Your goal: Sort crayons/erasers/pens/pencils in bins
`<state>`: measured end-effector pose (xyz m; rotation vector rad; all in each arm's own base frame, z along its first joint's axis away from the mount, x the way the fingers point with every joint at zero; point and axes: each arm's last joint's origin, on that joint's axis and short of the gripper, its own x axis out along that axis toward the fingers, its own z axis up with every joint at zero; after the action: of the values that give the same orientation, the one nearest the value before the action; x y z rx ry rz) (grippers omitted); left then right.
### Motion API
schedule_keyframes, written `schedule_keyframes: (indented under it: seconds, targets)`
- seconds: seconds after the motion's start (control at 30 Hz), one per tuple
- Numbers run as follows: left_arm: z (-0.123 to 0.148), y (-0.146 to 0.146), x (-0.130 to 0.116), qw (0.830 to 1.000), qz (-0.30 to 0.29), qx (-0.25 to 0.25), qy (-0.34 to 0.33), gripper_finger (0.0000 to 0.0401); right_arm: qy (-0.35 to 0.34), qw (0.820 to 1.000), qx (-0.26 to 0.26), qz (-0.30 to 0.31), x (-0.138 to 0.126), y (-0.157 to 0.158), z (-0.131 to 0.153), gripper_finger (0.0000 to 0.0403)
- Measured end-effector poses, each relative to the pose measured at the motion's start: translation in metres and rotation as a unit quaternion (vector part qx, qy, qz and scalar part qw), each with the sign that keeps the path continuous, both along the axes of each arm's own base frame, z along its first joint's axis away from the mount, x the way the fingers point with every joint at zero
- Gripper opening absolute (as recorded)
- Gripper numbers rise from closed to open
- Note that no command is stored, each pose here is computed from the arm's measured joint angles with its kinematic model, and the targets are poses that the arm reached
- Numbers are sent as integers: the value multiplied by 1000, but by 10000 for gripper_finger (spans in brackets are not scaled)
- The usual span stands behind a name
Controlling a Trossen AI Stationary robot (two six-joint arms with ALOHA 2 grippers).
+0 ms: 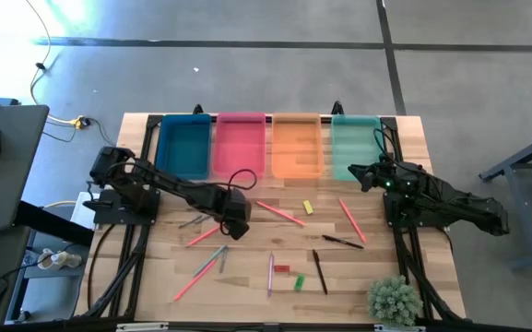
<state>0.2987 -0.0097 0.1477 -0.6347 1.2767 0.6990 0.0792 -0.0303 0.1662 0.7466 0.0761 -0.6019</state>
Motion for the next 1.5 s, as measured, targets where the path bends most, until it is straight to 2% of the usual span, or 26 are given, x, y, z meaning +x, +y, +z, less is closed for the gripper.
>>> schedule_keyframes:
  seconds: [0.13, 0.37, 0.5, 0.83, 1.07, 1.2, 1.37, 1.5]
  targets:
    - [-12, -1, 3, 1000, -2, -10, 18, 116, 0, 1000, 0, 0, 0, 0, 0, 119]
    - [-16, -1, 4, 1000, -1, -10, 26, 111, -1, 1000, 3, -1, 0, 0, 0, 119]
    - [-17, -1, 4, 1000, -2, -12, 27, 90, -20, 1000, 16, -6, 0, 0, 2, 119]
    - [-18, -2, 3, 999, -3, -19, 29, 22, -49, 999, 10, 8, 2, 0, 7, 119]
    - [-14, -2, 3, 999, -7, -32, 23, 10, -53, 998, 16, 39, 3, 2, 8, 119]
    - [-5, -2, 2, 999, -8, -52, 2, 9, -59, 997, 18, 55, 4, 3, 9, 119]
    - [22, 9, 4, 995, 12, -63, -79, 8, -84, 992, 17, 89, 5, 4, 14, 119]
    - [48, 20, 3, 985, 41, -64, -157, 8, -103, 987, 17, 124, 6, 6, 17, 119]
